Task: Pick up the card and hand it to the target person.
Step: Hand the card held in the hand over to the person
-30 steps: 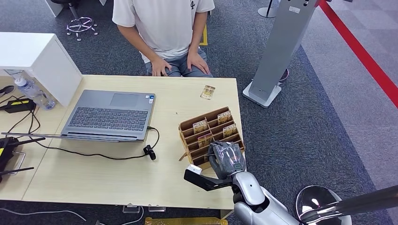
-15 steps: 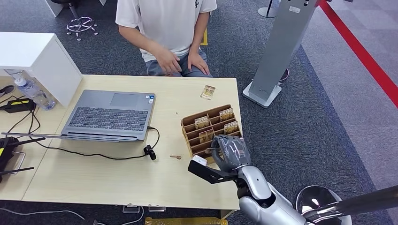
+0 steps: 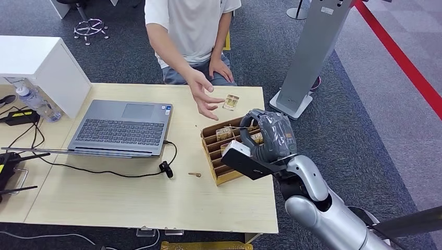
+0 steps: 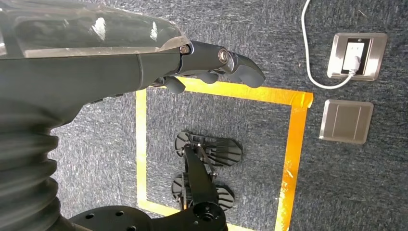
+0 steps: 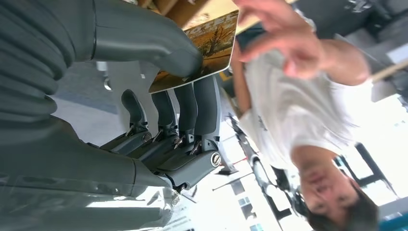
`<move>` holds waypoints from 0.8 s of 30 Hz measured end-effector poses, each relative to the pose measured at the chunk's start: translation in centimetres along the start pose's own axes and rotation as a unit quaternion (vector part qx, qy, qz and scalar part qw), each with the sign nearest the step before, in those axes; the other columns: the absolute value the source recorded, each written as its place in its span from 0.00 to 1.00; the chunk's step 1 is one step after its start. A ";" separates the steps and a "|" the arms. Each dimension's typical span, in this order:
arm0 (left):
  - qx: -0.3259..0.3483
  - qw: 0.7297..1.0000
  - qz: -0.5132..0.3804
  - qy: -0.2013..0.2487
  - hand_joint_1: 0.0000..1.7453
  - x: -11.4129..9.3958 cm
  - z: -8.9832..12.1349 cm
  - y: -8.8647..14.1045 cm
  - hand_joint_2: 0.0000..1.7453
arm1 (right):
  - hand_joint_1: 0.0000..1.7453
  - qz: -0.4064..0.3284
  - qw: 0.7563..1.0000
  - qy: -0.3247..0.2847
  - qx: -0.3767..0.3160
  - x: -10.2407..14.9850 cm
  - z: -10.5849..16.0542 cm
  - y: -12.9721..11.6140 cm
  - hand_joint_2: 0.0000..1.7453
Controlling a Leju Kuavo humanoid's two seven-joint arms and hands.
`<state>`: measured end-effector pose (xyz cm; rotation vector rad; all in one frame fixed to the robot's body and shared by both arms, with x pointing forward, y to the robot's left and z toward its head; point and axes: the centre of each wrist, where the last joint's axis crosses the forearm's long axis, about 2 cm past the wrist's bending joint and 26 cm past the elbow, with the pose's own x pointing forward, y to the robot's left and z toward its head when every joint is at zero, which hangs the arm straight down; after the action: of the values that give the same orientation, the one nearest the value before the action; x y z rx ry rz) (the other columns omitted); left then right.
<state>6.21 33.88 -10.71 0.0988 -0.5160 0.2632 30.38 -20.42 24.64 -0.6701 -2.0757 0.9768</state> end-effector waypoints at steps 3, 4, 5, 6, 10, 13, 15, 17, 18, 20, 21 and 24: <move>0.000 1.000 0.000 0.000 0.00 0.0 0.0 0.0 1.00 | 0.76 -0.012 0.999 -0.026 -0.021 0.4 -0.6 -0.6 1.00; 0.000 1.000 0.000 0.000 0.00 0.0 0.0 0.0 1.00 | 0.76 -0.015 0.999 -0.035 -0.028 0.6 -0.9 -0.7 1.00; 0.000 1.000 0.001 0.000 0.00 0.0 0.0 -0.1 1.00 | 0.76 -0.019 0.998 -0.043 -0.035 0.7 -1.1 -0.8 1.00; 0.000 1.000 0.001 0.000 0.00 0.0 0.0 -0.1 1.00 | 0.76 -0.024 0.997 -0.052 -0.042 0.9 -1.3 -0.9 1.00; -0.001 1.000 0.002 -0.001 0.00 0.1 0.0 -0.3 1.00 | 0.76 -0.052 0.993 -0.081 -0.068 1.7 -2.3 -0.7 1.00; -0.001 1.000 0.002 -0.002 0.00 0.2 -0.1 -0.4 1.00 | 0.76 -0.073 0.990 -0.092 -0.078 2.1 -2.9 -0.2 1.00; -0.002 1.000 0.003 -0.002 0.00 0.3 -0.1 -0.4 1.00 | 0.76 -0.085 0.989 -0.094 -0.080 2.3 -3.2 0.2 1.00; -0.002 1.000 0.004 -0.002 0.00 0.3 -0.1 -0.4 1.00 | 0.76 -0.095 0.988 -0.095 -0.078 2.4 -3.3 0.7 1.00; -0.002 1.000 0.004 -0.002 0.00 0.3 -0.1 -0.4 1.00 | 0.70 -0.099 0.988 -0.095 -0.076 2.5 -3.4 0.9 1.00; 0.000 1.000 0.005 -0.002 0.00 0.2 -0.1 -0.4 1.00 | 0.57 -0.105 0.987 -0.095 -0.072 2.7 -3.5 1.4 1.00; 0.000 1.000 0.006 -0.002 0.00 0.2 -0.1 -0.4 1.00 | 0.45 -0.108 0.987 -0.095 -0.070 2.8 -3.5 1.6 1.00; 0.000 1.000 0.006 -0.003 0.00 0.2 -0.1 -0.4 0.50 | 0.14 -0.114 0.987 -0.095 -0.065 2.9 -3.5 2.2 1.00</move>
<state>6.50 33.58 -10.69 0.0968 -0.5222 0.2746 31.77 -15.67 25.59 -0.4044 -2.3383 0.8069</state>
